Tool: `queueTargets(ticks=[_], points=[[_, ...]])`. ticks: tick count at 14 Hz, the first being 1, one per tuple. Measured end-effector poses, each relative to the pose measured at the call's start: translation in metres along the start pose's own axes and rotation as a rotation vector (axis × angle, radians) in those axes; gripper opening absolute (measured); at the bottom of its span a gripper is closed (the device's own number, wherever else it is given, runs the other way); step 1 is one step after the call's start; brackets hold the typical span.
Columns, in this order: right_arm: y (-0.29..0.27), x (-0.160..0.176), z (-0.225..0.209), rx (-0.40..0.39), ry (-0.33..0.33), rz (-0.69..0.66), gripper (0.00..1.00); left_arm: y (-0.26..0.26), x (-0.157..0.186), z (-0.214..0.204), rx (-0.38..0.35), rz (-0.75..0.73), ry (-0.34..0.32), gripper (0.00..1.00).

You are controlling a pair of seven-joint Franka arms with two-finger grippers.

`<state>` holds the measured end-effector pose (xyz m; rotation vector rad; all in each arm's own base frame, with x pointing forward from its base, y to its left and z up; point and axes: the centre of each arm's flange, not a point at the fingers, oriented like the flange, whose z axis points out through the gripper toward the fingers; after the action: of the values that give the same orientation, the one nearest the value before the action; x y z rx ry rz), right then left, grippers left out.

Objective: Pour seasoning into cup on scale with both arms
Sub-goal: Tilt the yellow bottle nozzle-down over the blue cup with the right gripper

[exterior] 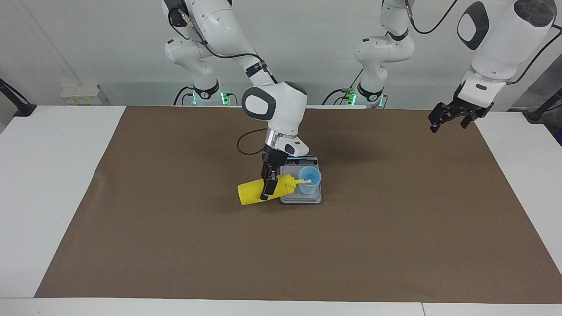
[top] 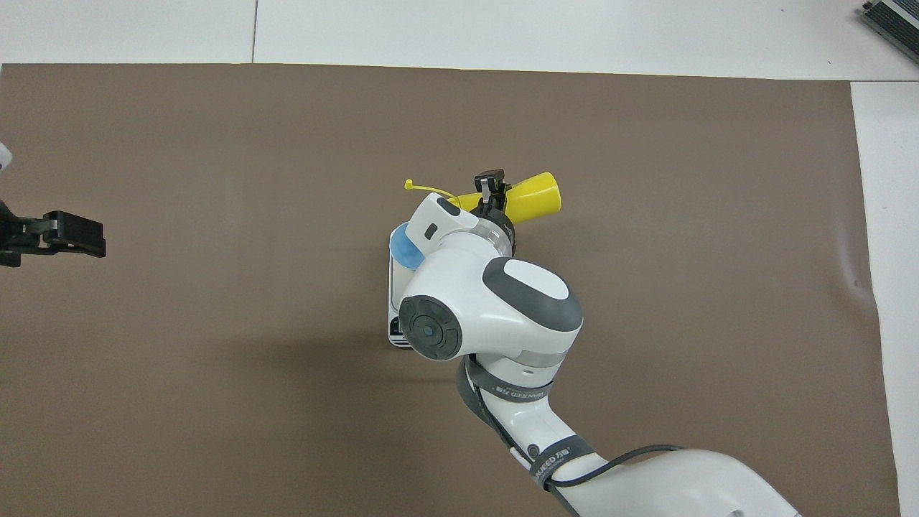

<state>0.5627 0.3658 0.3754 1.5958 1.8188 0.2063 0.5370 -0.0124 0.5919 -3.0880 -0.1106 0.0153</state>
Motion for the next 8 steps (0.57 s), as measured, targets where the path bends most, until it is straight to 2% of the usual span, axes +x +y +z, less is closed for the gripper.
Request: queueTargets(ticks=[3, 8], points=[[-0.002, 0.012, -0.012, -0.101, -0.046, -0.07, 0.48, 0.0, 0.0, 0.0, 0.0, 0.0, 0.0, 1.0], [-0.009, 0.023, -0.023, -0.244, -0.122, -0.108, 0.48, 0.004, 0.0, 0.0, 0.0, 0.008, 0.0, 1.0]])
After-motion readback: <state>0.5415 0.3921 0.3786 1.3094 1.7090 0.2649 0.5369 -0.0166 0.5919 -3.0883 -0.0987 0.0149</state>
